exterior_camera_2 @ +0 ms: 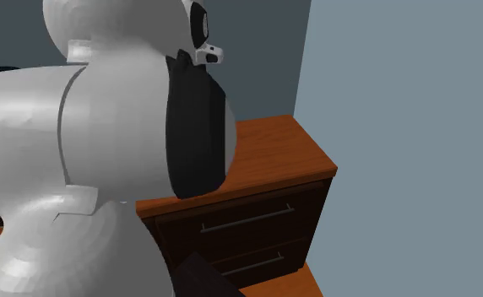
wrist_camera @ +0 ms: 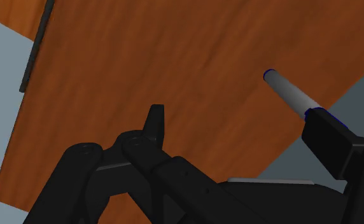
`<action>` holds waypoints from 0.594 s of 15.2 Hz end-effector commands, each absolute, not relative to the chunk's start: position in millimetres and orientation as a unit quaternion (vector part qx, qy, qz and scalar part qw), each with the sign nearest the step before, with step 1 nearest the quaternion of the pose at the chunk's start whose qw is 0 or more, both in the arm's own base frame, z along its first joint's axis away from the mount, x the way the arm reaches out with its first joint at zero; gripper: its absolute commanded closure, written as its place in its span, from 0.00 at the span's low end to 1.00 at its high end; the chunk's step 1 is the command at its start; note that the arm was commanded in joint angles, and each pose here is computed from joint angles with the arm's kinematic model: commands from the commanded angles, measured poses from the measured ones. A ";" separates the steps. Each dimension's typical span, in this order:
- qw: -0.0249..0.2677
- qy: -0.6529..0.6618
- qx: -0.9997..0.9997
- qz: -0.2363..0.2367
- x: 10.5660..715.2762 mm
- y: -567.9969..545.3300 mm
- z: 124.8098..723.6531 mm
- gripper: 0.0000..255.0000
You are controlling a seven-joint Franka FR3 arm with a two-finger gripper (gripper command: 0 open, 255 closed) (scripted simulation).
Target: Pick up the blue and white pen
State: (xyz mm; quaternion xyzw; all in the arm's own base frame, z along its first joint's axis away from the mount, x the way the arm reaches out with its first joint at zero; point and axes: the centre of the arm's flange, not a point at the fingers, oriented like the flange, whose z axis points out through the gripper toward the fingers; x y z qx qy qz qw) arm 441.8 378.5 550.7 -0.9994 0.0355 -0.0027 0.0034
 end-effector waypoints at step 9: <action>0.001 0.042 -0.999 -0.001 471.1 456.8 522.7 0.00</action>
